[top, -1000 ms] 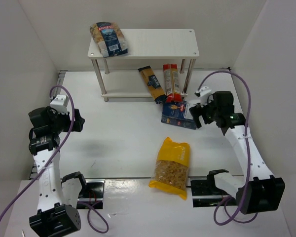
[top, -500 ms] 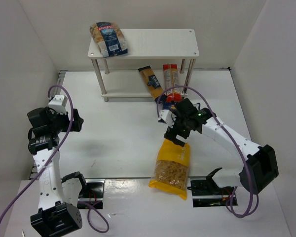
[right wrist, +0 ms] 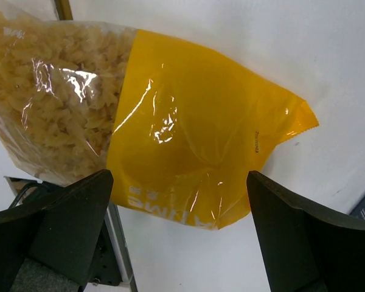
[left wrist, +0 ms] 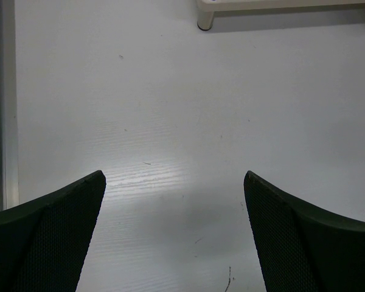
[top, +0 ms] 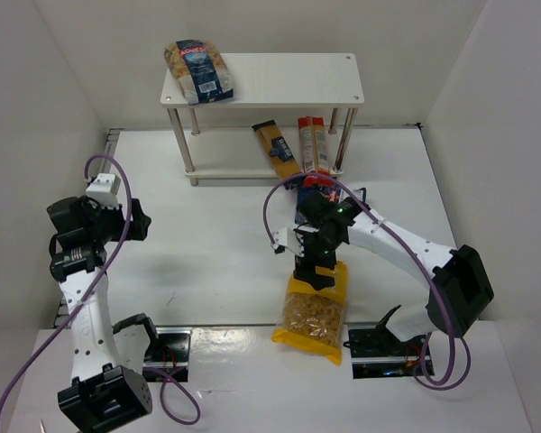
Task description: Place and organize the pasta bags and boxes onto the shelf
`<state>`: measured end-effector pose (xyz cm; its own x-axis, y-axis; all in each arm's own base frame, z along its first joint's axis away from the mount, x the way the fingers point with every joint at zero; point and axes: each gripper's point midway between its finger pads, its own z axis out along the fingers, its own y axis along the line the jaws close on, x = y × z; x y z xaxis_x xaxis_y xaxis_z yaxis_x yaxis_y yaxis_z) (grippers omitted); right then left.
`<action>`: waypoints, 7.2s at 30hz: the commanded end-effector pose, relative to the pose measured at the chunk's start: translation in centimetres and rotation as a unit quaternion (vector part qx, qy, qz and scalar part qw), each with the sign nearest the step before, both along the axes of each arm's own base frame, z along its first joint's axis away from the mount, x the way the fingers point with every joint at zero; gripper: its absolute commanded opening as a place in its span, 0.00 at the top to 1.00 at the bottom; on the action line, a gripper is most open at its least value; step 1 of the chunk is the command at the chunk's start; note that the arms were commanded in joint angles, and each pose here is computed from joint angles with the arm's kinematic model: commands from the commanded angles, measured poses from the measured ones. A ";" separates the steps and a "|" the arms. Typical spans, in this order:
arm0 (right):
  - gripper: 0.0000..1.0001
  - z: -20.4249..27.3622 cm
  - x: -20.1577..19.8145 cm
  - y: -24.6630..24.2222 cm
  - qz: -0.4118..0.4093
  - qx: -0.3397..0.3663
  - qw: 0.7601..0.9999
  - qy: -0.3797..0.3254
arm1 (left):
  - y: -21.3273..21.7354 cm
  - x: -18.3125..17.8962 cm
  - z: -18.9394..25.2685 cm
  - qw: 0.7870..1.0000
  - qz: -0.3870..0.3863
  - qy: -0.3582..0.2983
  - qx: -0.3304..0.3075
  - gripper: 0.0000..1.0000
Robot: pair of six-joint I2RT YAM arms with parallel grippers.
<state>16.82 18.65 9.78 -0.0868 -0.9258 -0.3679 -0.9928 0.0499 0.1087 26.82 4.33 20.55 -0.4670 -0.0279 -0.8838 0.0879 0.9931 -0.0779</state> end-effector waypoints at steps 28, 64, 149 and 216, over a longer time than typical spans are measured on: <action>1.00 -4.1 1.1 8.9 0.009 0.038 0.998 0.040 | 0.1 0.3 1.7 0.999 -0.016 -0.031 0.012 0.00; 1.00 10.7 14.6 20.6 -0.213 0.278 0.933 -0.080 | -5.2 -0.7 1.1 0.980 -0.198 -0.012 -0.002 0.00; 1.00 30.0 3.6 25.5 0.075 0.455 0.887 0.019 | -15.8 -3.8 3.3 0.843 -0.499 0.052 -0.192 0.00; 0.00 15.7 11.1 -23.1 -0.589 0.272 0.729 -0.219 | -15.8 4.1 3.6 0.786 -0.510 -0.059 -0.343 1.00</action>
